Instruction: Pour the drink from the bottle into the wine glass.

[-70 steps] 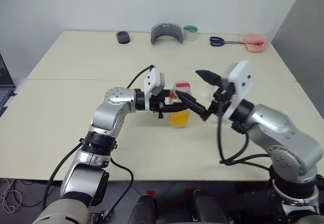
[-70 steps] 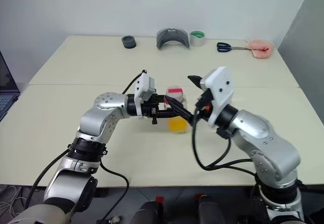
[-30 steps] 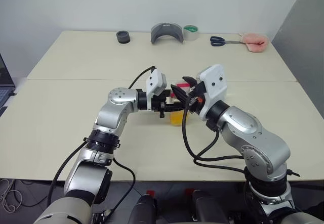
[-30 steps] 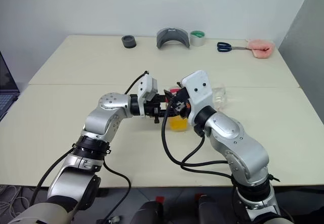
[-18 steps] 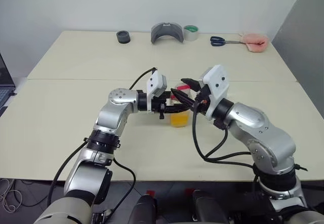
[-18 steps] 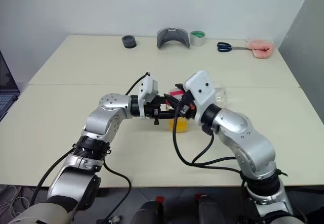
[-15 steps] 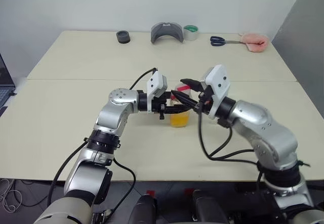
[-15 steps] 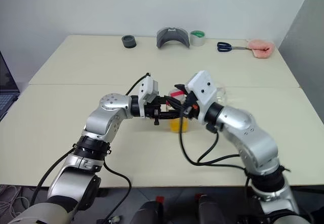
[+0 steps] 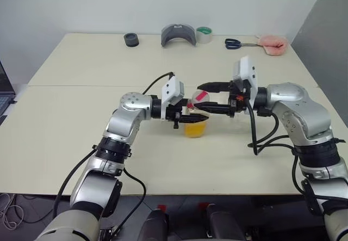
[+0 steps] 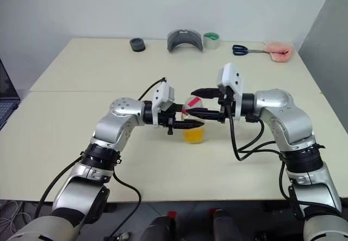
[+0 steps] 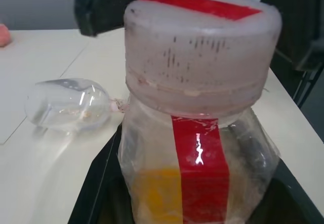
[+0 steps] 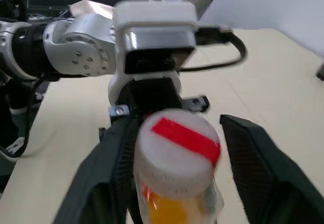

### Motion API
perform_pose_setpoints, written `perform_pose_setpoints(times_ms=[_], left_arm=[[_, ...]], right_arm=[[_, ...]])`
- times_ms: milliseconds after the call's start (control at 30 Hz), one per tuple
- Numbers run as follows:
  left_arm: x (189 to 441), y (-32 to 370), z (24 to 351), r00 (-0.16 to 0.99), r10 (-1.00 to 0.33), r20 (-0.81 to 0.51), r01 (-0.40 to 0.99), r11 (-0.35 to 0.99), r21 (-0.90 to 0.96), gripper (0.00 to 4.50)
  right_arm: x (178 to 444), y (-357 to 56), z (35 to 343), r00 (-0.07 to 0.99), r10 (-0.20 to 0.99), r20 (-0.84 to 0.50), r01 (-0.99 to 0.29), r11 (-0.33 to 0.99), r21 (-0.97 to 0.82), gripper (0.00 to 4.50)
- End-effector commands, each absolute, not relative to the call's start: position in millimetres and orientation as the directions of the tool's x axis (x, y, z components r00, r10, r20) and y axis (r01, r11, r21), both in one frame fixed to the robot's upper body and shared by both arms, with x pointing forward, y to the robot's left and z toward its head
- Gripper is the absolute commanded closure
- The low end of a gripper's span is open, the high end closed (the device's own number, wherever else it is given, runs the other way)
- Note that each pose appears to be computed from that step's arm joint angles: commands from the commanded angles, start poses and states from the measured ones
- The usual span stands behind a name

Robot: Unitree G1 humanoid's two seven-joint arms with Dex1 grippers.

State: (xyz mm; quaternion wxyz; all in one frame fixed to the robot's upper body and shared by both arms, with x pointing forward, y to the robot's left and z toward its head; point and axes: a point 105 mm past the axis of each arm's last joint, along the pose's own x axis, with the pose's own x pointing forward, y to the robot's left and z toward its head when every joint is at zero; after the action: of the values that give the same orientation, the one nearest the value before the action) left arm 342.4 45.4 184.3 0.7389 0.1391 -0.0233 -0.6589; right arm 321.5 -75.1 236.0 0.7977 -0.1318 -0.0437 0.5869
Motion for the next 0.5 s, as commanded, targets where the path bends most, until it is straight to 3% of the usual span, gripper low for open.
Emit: perform_pose_setpoints(times_ms=[33, 167, 233, 400, 500], left_arm=[[341.3, 46.0, 205.9, 0.131, -0.987, -0.093, 0.949, 0.098, 0.300, 2.68], [343.4, 47.0, 204.0, 0.146, -0.985, -0.095, 0.948, 0.112, 0.297, 2.68], [345.4, 46.7, 203.7, 0.157, -0.983, -0.093, 0.947, 0.123, 0.297, 2.68], [348.4, 43.2, 203.1, 0.165, -0.982, -0.088, 0.948, 0.133, 0.291, 2.68], [349.0, 40.7, 202.1, 0.164, -0.983, -0.086, 0.948, 0.132, 0.289, 2.68]], right_arm=[[306.4, -83.9, 264.8, 0.380, 0.924, 0.043, -0.888, 0.377, -0.263, 0.36], [284.5, -81.9, 259.5, 0.445, 0.894, 0.056, -0.861, 0.444, -0.246, 0.31], [279.1, -79.0, 254.9, 0.528, 0.846, 0.069, -0.811, 0.527, -0.254, 0.31], [288.5, -72.6, 248.0, 0.737, 0.662, 0.133, -0.626, 0.744, -0.234, 0.31], [288.3, -64.4, 247.2, 0.769, 0.621, 0.153, -0.595, 0.782, -0.186, 0.31]])
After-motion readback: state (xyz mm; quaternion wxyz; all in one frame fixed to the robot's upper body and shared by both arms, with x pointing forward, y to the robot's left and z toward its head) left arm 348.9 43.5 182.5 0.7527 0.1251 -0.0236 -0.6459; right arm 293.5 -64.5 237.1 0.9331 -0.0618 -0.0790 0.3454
